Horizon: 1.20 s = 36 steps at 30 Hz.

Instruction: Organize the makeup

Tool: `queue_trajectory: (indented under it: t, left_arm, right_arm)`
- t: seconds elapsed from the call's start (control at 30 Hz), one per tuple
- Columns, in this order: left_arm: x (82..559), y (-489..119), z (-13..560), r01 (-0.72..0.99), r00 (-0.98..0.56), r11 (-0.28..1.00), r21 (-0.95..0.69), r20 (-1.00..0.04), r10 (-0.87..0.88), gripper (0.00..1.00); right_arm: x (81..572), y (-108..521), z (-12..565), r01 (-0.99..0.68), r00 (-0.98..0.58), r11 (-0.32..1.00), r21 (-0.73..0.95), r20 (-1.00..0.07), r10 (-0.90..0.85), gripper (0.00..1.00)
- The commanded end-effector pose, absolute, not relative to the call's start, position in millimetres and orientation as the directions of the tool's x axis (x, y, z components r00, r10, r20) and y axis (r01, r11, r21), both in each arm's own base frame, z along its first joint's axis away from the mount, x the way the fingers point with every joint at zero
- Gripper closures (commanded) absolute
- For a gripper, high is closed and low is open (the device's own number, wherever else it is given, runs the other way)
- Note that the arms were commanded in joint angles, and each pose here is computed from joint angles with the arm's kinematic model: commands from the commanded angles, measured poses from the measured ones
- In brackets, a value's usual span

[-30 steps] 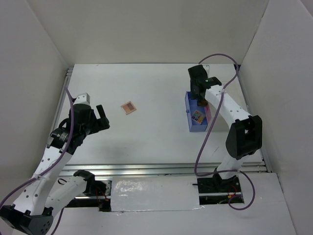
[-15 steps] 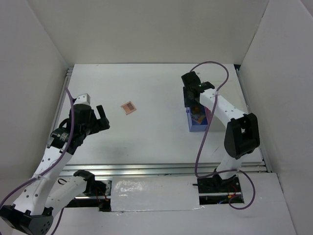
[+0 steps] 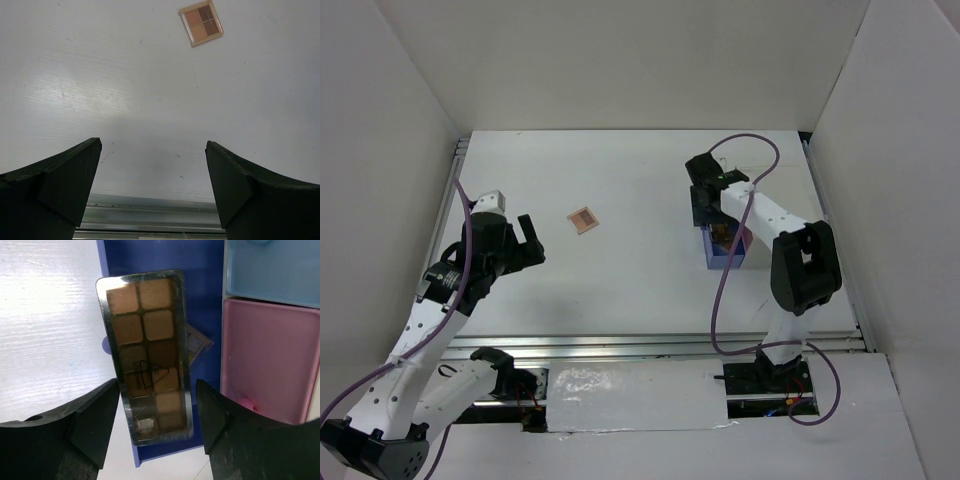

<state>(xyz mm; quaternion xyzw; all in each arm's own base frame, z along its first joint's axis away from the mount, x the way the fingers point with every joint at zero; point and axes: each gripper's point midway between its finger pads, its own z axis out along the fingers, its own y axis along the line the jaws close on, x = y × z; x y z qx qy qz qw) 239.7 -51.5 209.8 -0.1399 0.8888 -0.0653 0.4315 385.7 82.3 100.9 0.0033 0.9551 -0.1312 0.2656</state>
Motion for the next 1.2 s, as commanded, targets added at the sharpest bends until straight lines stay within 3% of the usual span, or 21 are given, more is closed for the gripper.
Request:
queue_trajectory:
  t: [0.0, 0.17, 0.27, 0.37, 0.6, 0.73, 0.9, 1.17]
  left_arm:
    - [243.8, -53.9, 217.9, -0.161, -0.564, 0.955, -0.249, -0.771, -0.296, 0.01]
    - [244.1, -54.7, 216.7, -0.157, -0.568, 0.956, -0.249, -0.769, -0.294, 0.01]
    - [244.4, -55.4, 217.6, -0.154, -0.567, 0.955, -0.252, -0.769, -0.295, 0.01]
    - [244.4, -54.6, 217.1, -0.159, -0.566, 0.955, -0.250, -0.770, -0.296, 0.01]
    - [238.1, -30.1, 220.3, -0.300, -0.516, 0.928, -0.222, -0.781, -0.353, 0.01]
    - [230.4, -12.9, 228.9, -0.386, -0.448, 0.894, -0.227, -0.801, -0.396, 0.01]
    - [232.6, -20.1, 229.2, -0.336, -0.453, 0.910, -0.243, -0.805, -0.383, 0.01]
    - [237.2, -28.4, 223.6, -0.298, -0.495, 0.925, -0.234, -0.791, -0.360, 0.00]
  right_arm:
    - [389.2, 73.9, 107.3, 0.121, -0.849, 0.954, -0.274, -0.526, -0.044, 0.25]
    - [390.5, 73.9, 120.7, 0.141, -0.833, 0.955, -0.263, -0.553, -0.029, 0.04]
    - [391.1, 78.6, 130.1, 0.136, -0.827, 0.960, -0.243, -0.561, -0.025, 0.01]
    - [392.9, 101.0, 145.3, 0.098, -0.803, 0.978, -0.184, -0.595, -0.031, 0.01]
    - [389.6, 266.7, 163.4, -0.221, -0.735, 0.975, 0.022, -0.660, -0.152, 0.01]
    - [407.6, 325.3, 149.9, -0.258, -0.755, 0.957, 0.134, -0.646, -0.113, 0.00]
    - [416.8, 410.2, 128.2, -0.464, -0.761, 0.833, 0.301, -0.617, -0.201, 0.00]
    - [436.6, 447.5, 95.0, -0.536, -0.729, 0.793, 0.288, -0.631, -0.264, 0.00]
